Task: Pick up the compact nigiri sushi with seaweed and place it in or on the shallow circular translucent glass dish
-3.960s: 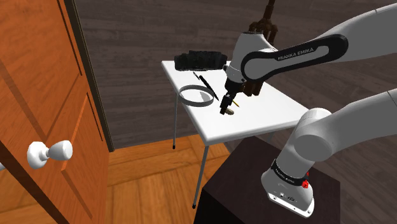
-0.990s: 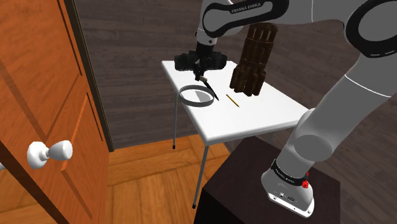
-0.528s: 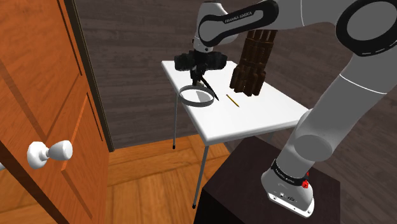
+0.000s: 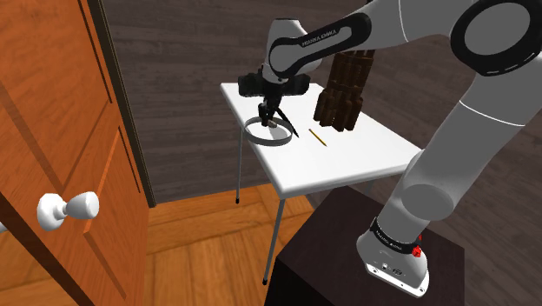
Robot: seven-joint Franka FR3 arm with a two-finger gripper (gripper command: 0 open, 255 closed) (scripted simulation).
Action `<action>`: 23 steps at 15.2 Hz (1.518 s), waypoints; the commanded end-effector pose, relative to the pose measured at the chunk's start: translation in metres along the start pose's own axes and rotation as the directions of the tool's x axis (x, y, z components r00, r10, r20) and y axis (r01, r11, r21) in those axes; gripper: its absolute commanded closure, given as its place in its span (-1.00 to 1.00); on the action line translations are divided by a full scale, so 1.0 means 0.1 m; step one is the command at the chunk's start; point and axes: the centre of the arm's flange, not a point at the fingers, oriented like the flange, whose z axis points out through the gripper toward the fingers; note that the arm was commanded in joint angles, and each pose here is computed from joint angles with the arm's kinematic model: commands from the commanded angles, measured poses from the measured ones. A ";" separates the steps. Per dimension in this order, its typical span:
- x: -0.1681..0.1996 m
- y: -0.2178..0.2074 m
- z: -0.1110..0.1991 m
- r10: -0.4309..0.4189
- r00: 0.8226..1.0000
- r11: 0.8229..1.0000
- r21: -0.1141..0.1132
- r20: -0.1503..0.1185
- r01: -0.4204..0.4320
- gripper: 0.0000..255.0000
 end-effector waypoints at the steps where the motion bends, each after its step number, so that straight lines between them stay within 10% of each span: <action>1: -0.01 0.00 0.02 0.000 1.000 1.000 0.000 -0.001 0.000 1.00; 6: -0.01 0.00 0.02 0.000 1.000 1.000 0.000 0.000 0.000 1.00; 7: -0.01 0.00 0.02 0.000 1.000 1.000 0.000 0.000 0.000 -1.00; 23: -0.01 0.00 -0.48 0.000 1.000 1.000 0.000 -0.001 0.000 -1.00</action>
